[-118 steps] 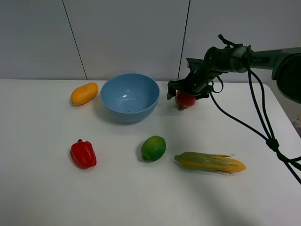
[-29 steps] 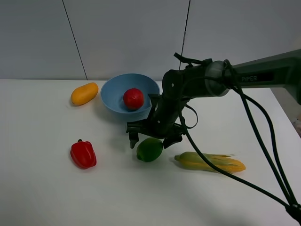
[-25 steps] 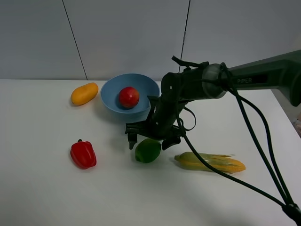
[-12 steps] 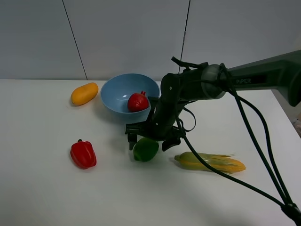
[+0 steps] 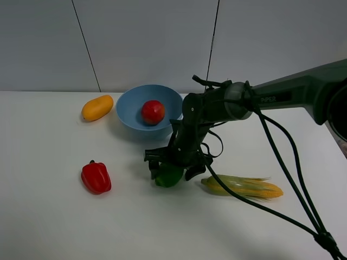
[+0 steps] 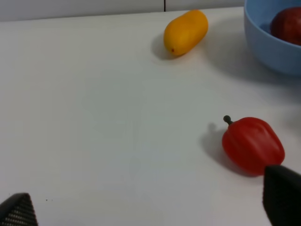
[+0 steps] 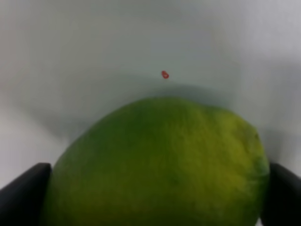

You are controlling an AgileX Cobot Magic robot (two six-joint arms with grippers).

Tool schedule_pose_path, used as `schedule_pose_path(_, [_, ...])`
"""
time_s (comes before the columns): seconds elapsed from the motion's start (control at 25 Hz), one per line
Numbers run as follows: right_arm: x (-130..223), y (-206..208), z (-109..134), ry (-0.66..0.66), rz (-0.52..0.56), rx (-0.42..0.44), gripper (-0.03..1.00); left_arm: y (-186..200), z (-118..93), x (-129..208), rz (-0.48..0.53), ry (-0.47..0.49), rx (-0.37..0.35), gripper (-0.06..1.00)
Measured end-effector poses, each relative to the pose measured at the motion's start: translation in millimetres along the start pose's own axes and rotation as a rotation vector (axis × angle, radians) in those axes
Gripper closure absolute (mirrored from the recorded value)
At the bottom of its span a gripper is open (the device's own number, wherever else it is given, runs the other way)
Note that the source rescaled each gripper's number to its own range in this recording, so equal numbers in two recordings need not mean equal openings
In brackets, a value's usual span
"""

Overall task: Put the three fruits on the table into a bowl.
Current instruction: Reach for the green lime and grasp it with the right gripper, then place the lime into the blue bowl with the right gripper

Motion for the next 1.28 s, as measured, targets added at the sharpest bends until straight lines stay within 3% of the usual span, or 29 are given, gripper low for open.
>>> schedule_pose_path(0.04, [0, 0, 0, 0.000, 0.000, 0.000, 0.78, 0, 0, 0, 0.000, 0.000, 0.000, -0.05])
schedule_pose_path(0.08, [0, 0, 0, 0.000, 0.001, 0.000, 0.88, 0, 0, 0, 0.000, 0.000, 0.000, -0.05])
schedule_pose_path(0.36, [5, 0, 2, -0.026, 0.047, -0.013, 0.88, 0, 0, 0, 0.000, 0.000, 0.000, -0.05])
schedule_pose_path(0.48, [6, 9, 7, 0.020, 0.034, -0.031, 0.88, 0, 0, 0, 0.000, 0.000, 0.000, -0.05])
schedule_pose_path(0.72, [-7, 87, 36, 0.158, -0.217, -0.162, 0.88, 0, 0, 0, 0.000, 0.000, 0.000, -0.05])
schedule_pose_path(0.92, [-48, 151, 49, 0.238, -0.426, -0.237, 0.88, 0, 0, 0, 0.000, 0.000, 0.000, -0.05])
schedule_pose_path(1.08, [-81, 164, 36, 0.305, -0.514, -0.187, 0.88, 0, 0, 0, 0.000, 0.000, 0.000, -0.05])
schedule_pose_path(1.28, [-103, 126, 18, 0.391, -0.488, -0.102, 0.88, 0, 0, 0, 0.000, 0.000, 0.000, -0.05])
Point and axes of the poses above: a point on each arm's last joint axis where the gripper is mounted, y pointing back along that axis away from the gripper, z along the wrist's bending axis when the last joint is at zero, x = y × z, the point moved 2 cm from there along -y, pointing out along that axis toward the gripper, and after that the axes turned 6 degrees about y, right-handed, at the moved point
